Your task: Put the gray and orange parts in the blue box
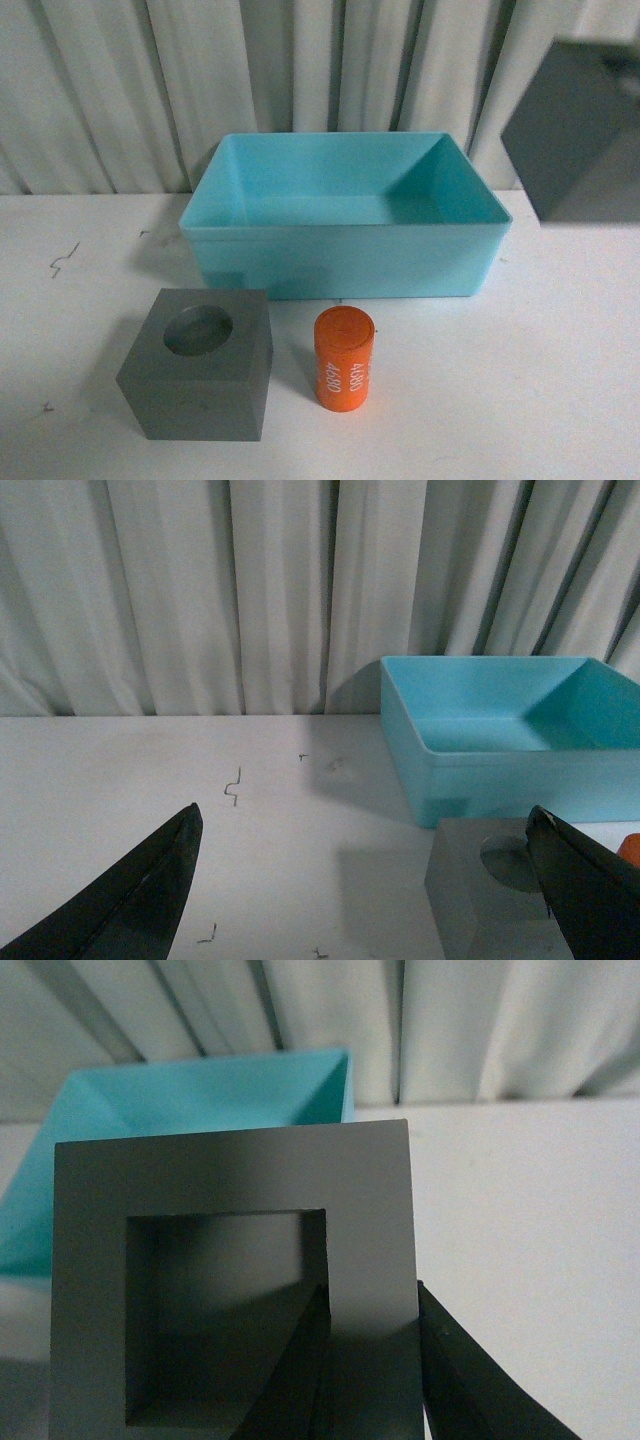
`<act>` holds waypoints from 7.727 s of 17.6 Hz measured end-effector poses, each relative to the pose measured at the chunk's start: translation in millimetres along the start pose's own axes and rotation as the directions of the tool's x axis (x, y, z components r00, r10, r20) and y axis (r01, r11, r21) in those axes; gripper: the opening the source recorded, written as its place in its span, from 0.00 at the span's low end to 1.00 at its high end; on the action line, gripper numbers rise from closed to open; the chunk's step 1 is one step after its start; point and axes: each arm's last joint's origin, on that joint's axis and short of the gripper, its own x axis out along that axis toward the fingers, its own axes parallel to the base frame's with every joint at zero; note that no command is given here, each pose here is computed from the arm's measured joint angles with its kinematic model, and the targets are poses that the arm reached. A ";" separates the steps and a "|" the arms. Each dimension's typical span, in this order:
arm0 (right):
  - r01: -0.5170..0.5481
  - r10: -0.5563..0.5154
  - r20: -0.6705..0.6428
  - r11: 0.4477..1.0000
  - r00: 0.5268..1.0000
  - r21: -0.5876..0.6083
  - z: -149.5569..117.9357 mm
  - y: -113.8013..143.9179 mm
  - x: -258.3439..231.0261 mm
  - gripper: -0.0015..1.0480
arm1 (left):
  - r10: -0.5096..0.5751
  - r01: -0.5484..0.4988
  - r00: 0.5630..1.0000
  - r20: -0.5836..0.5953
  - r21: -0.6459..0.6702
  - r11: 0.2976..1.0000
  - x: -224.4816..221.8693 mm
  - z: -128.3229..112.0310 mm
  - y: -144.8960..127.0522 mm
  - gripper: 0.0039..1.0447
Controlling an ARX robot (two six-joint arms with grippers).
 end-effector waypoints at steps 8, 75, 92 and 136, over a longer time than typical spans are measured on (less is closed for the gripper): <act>-0.063 0.064 -0.028 0.998 0.998 0.022 37.3 46.0 122.9 0.18 | 0.000 0.000 1.000 0.000 0.000 1.000 0.0 0.0 0.0 0.94; 0.233 -0.172 0.555 0.972 0.814 -0.041 -197.4 6.7 -121.6 0.02 | 0.000 0.000 1.000 0.000 0.000 1.000 0.0 0.0 0.0 0.94; 0.234 -0.173 0.549 0.971 0.818 -0.042 -208.6 8.8 -132.6 0.42 | 0.000 0.000 1.000 0.000 0.000 1.000 0.0 0.0 0.0 0.94; 0.233 -0.173 0.549 0.971 0.818 -0.042 -208.6 8.8 -132.6 0.94 | -0.151 0.066 0.896 -0.417 -0.212 0.975 216.1 92.2 -64.9 0.19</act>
